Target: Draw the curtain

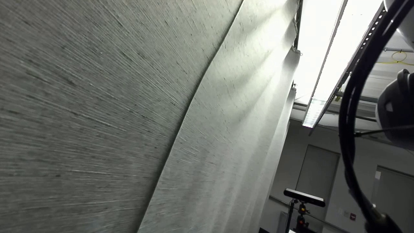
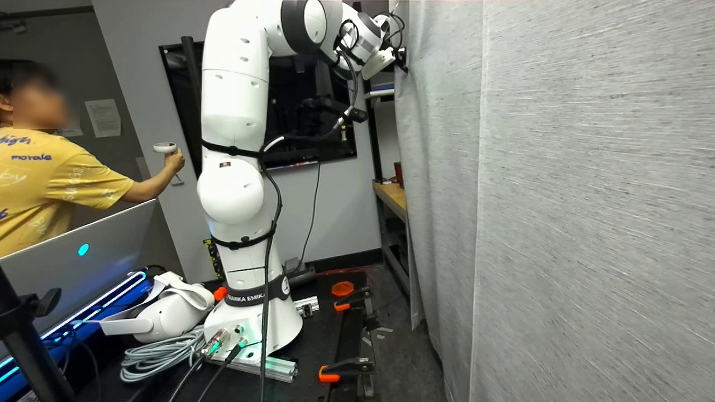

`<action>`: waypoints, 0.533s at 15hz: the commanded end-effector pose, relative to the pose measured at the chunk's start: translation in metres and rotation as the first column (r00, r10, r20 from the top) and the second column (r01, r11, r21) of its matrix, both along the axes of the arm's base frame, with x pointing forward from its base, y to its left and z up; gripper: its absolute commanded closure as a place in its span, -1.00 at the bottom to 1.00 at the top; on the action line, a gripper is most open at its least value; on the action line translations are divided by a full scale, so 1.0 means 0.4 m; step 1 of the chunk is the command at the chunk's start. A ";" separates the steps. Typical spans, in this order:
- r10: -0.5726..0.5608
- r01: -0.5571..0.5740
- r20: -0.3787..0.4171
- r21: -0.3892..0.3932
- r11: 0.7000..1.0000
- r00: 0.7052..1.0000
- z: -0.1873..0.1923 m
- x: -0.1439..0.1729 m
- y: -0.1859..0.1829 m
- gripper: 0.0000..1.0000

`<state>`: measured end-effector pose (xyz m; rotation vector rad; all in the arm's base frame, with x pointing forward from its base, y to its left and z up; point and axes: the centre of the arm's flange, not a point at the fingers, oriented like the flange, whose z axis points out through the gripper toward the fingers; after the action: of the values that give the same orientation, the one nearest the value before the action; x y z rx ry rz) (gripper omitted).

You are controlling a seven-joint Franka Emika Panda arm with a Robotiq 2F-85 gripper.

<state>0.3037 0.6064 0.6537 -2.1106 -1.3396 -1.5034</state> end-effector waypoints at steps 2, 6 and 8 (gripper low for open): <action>0.114 -0.119 -0.109 -0.038 0.992 0.987 -0.124 -0.031 0.165 0.99; 0.143 -0.152 -0.133 -0.057 0.987 0.981 -0.144 -0.030 0.213 0.99; 0.156 -0.166 -0.134 -0.065 0.984 0.979 -0.141 -0.013 0.222 0.99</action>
<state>0.2913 0.6475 0.6543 -2.0388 -1.3841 -1.4326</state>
